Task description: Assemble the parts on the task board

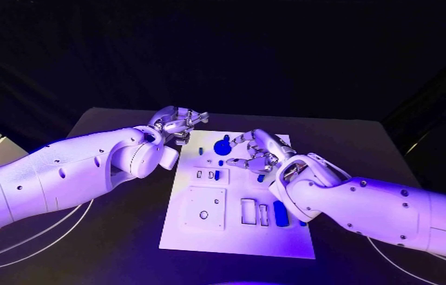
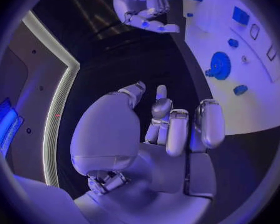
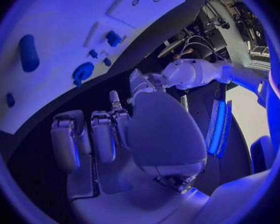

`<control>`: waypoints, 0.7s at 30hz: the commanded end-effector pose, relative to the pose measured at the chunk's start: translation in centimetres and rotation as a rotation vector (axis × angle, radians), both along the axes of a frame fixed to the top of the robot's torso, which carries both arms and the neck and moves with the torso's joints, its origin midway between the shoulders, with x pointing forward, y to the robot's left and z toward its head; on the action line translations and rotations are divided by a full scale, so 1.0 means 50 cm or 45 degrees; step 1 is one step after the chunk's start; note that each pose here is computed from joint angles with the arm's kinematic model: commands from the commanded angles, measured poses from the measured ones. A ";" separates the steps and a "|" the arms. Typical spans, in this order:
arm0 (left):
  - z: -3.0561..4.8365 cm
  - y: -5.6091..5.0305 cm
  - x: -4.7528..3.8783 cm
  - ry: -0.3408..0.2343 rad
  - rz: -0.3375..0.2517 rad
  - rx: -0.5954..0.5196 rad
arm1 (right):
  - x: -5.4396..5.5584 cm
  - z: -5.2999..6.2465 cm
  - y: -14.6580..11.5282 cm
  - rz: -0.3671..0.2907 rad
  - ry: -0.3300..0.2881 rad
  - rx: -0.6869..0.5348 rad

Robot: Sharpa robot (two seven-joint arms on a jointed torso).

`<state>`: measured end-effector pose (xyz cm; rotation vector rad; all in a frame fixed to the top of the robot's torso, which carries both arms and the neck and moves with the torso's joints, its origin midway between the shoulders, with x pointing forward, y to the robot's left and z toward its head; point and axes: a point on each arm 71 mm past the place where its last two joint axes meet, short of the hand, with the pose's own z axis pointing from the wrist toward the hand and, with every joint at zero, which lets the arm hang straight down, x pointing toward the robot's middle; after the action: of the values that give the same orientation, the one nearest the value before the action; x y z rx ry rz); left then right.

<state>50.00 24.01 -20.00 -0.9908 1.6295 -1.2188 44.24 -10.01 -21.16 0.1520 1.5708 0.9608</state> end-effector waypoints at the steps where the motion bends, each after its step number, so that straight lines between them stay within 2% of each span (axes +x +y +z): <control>1: -0.022 -0.006 -0.008 0.136 -0.143 0.263 | -0.004 0.026 -0.022 0.083 0.053 0.267; 6: -0.044 -0.013 -0.022 0.290 -0.297 0.508 | 0.010 0.052 -0.097 -0.033 0.123 0.422; 10: -0.050 -0.027 -0.027 0.355 -0.404 0.708 | 0.028 0.068 -0.154 -0.148 0.166 0.500; 15: -0.048 -0.046 -0.020 0.384 -0.474 0.920 | 0.043 0.074 -0.200 -0.242 0.193 0.537; 21: -0.043 -0.081 -0.007 0.381 -0.516 1.087 | 0.056 0.078 -0.226 -0.292 0.207 0.543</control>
<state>49.69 19.91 -21.86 -0.4346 2.2898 -0.6597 46.90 -21.10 -17.27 0.6570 1.4420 1.0832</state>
